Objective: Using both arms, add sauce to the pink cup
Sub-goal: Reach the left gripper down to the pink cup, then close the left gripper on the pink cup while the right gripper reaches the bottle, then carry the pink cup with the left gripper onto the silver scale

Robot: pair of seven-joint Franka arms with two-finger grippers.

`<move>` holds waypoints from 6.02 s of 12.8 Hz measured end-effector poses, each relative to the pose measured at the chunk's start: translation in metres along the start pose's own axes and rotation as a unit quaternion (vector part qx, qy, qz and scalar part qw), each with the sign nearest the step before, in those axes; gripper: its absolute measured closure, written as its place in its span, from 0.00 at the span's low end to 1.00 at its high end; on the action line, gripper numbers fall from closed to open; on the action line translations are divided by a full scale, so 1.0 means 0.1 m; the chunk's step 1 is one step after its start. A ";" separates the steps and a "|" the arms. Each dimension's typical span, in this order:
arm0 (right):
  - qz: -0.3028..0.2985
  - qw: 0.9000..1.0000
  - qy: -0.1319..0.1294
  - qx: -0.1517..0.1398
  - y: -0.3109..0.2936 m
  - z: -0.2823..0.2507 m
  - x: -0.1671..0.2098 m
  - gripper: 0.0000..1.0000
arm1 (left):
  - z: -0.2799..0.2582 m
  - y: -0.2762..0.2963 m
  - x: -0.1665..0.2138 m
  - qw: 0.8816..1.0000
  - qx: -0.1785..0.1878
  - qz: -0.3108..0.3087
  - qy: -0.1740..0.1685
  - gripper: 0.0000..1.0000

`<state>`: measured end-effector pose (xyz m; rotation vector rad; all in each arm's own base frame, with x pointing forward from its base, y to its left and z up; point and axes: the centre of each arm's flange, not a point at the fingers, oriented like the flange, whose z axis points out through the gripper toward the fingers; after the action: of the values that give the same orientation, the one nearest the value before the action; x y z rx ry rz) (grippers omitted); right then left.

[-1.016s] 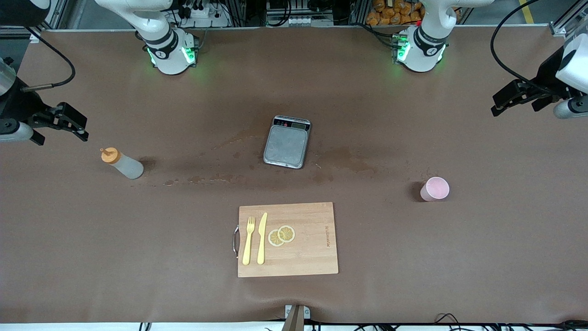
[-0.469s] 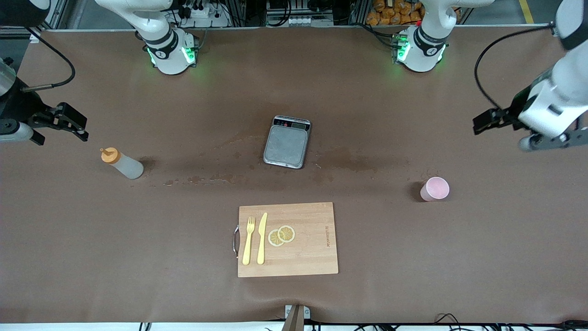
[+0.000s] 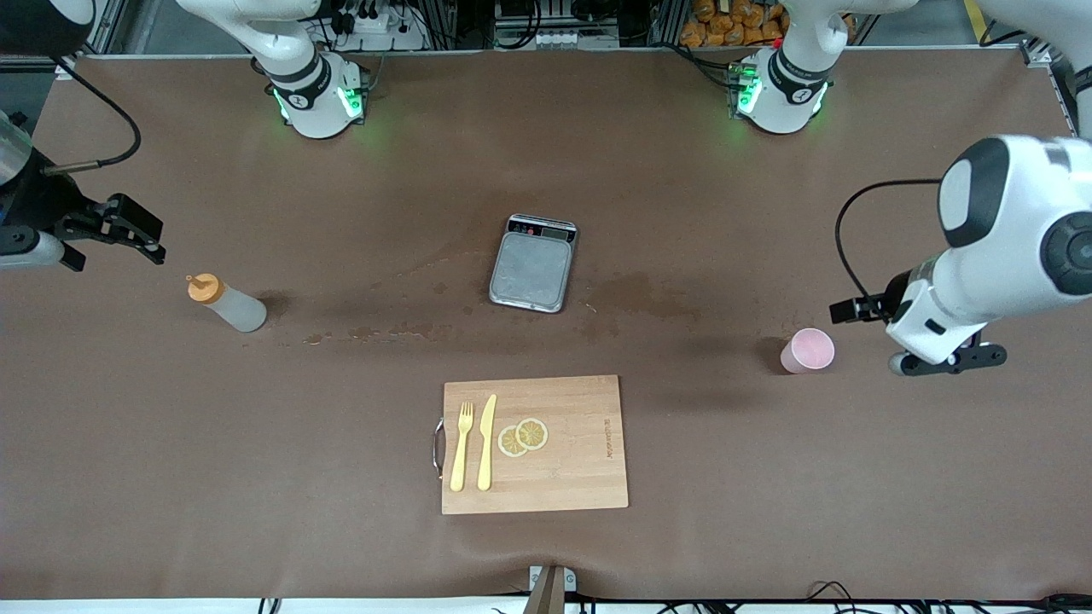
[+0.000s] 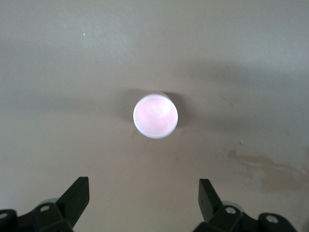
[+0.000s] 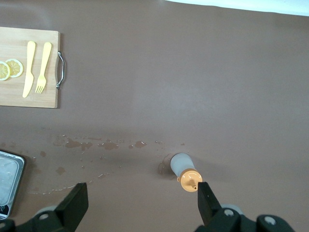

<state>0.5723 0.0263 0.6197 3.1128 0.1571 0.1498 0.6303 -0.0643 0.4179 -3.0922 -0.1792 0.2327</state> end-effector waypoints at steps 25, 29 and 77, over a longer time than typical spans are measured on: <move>0.176 0.975 -0.112 0.078 2.16 1.61 0.07 0.00 | 1.85 -0.32 0.12 1.000 -0.011 -0.021 0.019 0.47; 0.188 0.969 -0.134 0.087 2.32 1.93 0.05 0.00 | 1.87 -0.32 0.12 0.999 -0.012 -0.022 0.020 0.78; 0.570 0.544 -0.515 0.337 2.47 4.92 -1.09 0.23 | 1.69 4.29 -2.54 0.977 -0.108 -0.184 0.019 0.96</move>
<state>0.5369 -0.2382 0.1262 2.4276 -2.1463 -2.0199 0.4031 -0.5159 0.2694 -3.1861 -0.8173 0.1488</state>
